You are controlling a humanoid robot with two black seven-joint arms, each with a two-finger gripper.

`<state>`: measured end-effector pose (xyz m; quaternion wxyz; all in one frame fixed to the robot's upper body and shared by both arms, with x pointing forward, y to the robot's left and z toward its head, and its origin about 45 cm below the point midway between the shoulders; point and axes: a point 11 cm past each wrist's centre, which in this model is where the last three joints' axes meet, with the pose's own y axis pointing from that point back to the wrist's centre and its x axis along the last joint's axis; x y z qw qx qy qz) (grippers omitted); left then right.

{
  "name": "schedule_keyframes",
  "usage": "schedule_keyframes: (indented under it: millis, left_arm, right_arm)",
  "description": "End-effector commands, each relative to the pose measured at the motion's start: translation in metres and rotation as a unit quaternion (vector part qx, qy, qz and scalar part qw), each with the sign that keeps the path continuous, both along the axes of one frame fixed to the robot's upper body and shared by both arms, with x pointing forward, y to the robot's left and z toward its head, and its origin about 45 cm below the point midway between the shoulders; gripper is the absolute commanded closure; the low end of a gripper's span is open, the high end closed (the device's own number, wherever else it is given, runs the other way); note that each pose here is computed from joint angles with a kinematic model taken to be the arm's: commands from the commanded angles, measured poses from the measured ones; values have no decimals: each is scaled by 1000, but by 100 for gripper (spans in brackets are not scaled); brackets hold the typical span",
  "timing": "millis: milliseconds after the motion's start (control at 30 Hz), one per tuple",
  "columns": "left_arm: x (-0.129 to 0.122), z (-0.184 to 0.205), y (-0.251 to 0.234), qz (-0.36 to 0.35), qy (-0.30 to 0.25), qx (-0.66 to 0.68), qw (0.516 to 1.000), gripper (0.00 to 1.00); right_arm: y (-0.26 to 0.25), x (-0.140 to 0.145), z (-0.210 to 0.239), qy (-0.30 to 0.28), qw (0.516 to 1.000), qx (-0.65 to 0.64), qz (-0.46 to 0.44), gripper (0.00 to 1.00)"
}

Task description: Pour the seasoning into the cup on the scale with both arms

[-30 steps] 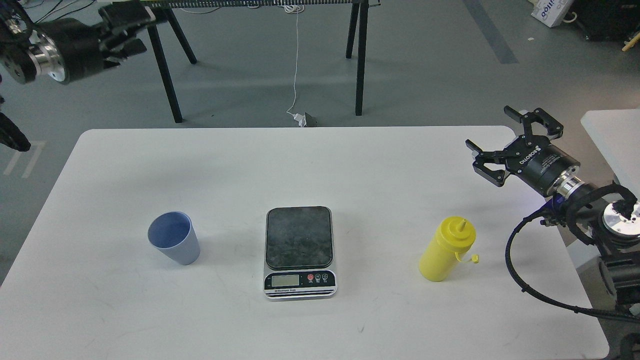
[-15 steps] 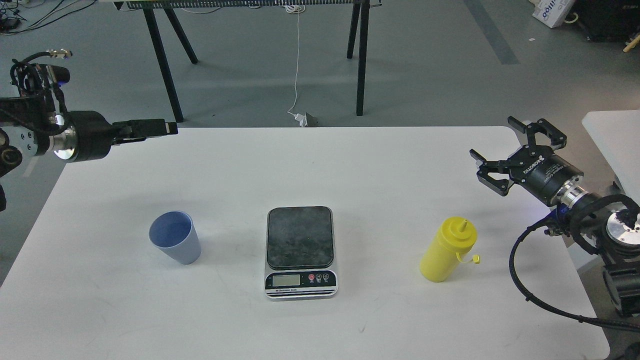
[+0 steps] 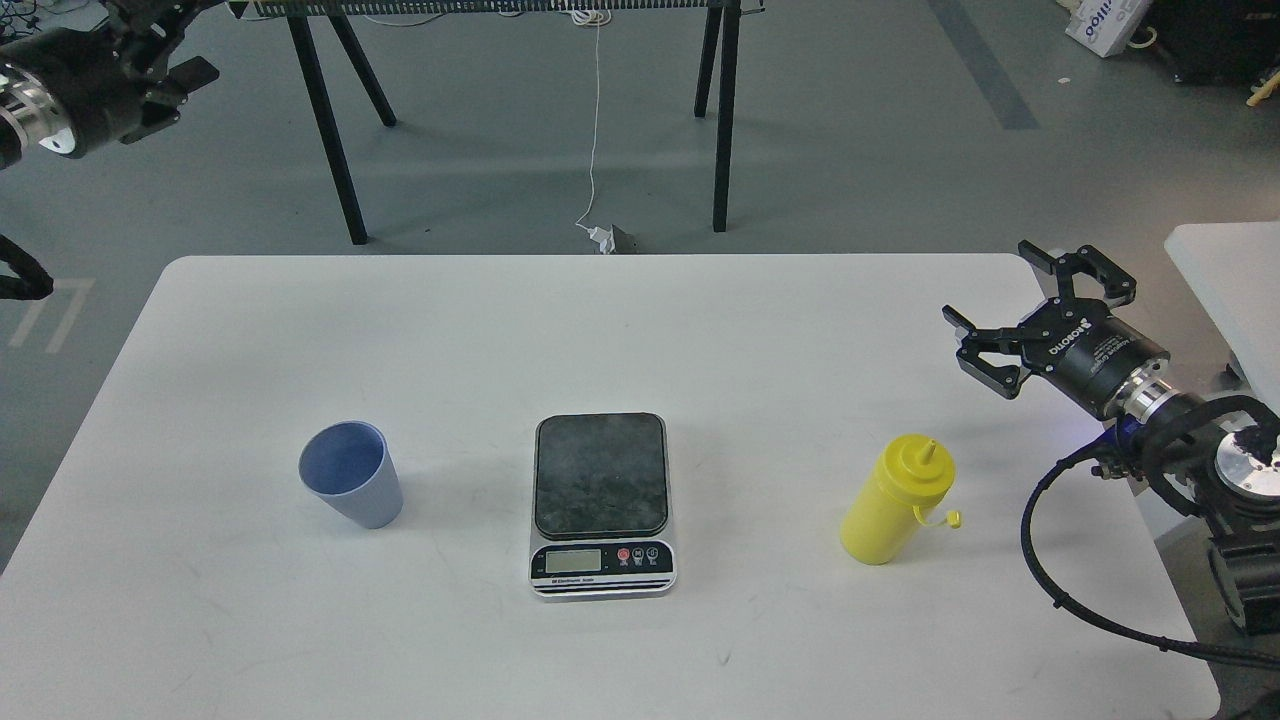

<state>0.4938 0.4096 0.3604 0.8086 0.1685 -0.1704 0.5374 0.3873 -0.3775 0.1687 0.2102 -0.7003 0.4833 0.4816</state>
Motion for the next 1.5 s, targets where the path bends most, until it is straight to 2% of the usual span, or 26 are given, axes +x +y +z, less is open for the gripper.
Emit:
schedule_keyframes:
  millis: [0,134,300,434,668,734,868,935,1002,1102,1202,1335,1469]
  left_arm:
    - [15,10,-14,21,-25,-121,992,0]
    - [30,37,-25,41,-64,-258,963,0]
    - [37,78,-37,32,-108,-366,924,0]
    - [36,86,-28,39,-127,-425,895,0]
    - [35,74,-23,68,-188,-555,807,0]
    - [34,78,-13,81,-198,-553,805,0]
    - [35,112,-15,65,-221,-545,806,0]
    - [32,119,-7,66,-225,-510,828,0]
    - [29,123,2,69,-220,-437,869,0]
    - [28,121,2,63,-191,-296,934,0]
    - [25,118,9,61,-161,-160,972,0]
    - [26,106,6,43,-107,24,993,0]
    - [28,97,-3,11,-54,208,977,0]
  right_arm:
    - [1,0,0,-1,1000,2,1,2]
    - [1,1,1,-3,1000,4,-1,2]
    - [0,1,1,-3,1000,4,-3,2]
    - [-1,1,1,-3,1000,4,-4,2]
    - [-1,1,1,-3,1000,4,-4,2]
    - [-1,1,1,-3,1000,4,-4,2]
    - [1,1,1,-3,1000,6,-3,2]
    - [1,1,1,-3,1000,6,-2,2]
    - [1,1,1,-3,1000,6,-3,1]
    - [1,1,1,-4,1000,6,-2,2]
    - [1,1,1,-4,1000,6,-2,1]
    - [1,1,1,-3,1000,5,-2,2]
    - [-2,1,2,-3,1000,2,-4,2]
